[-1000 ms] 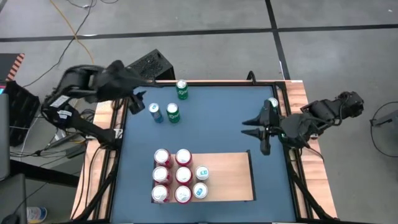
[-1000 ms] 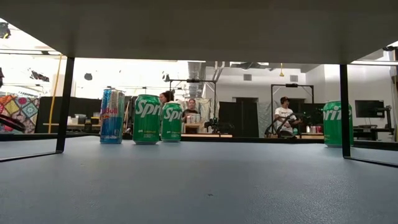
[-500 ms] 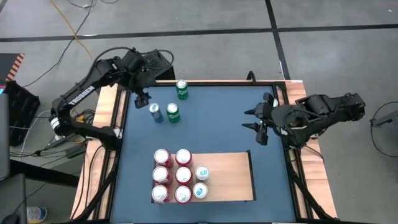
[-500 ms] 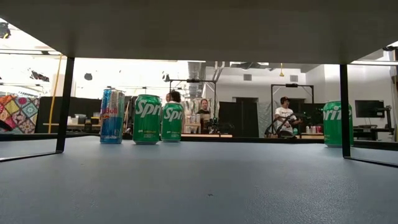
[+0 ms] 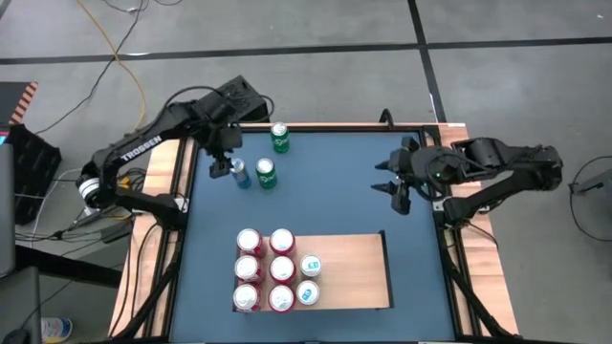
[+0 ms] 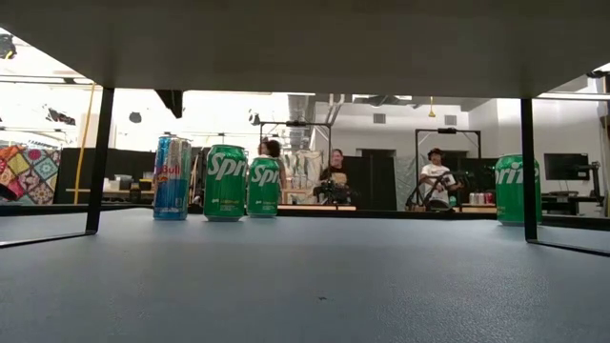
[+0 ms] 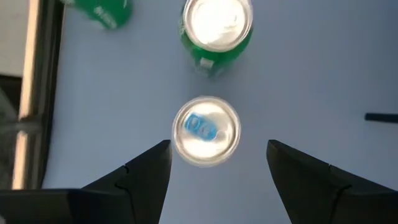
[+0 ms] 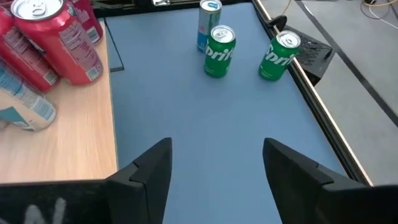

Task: Place canned beverage on shelf
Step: Put the blue soda can on the shelf aligned with the other blue soda cans

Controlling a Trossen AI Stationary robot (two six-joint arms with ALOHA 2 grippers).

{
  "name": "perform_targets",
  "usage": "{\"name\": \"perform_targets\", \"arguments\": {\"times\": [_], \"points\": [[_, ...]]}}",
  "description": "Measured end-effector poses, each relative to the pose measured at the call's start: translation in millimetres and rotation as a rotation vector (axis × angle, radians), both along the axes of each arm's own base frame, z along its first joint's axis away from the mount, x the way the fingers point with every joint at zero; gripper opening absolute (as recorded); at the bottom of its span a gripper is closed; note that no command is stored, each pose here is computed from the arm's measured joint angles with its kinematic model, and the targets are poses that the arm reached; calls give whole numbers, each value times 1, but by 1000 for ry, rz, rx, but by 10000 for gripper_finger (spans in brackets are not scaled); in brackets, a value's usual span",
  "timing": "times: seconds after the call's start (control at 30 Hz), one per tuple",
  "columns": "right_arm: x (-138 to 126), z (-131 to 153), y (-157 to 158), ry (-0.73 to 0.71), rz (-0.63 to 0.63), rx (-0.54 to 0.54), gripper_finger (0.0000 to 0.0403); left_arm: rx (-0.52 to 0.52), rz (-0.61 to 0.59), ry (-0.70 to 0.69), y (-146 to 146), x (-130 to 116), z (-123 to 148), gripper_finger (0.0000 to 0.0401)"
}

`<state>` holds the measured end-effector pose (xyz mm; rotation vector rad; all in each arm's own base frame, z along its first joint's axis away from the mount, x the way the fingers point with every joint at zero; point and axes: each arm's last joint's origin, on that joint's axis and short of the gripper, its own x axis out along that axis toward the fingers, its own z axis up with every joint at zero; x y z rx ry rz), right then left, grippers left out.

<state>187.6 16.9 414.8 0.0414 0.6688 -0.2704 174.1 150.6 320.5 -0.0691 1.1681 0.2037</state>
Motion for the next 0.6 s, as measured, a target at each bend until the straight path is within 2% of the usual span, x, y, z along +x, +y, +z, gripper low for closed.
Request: {"name": "perform_targets", "arguments": {"times": [0.23,0.43,0.6], "points": [[1,0,-9,11,14,27,235,34,-30,-61,5,7,-14,250],[1,-1,-13,19,29,33,235,13,-58,-20,2,6,-30,250],[1,-1,-16,23,28,23,235,39,-48,-8,4,6,-38,250]]}}
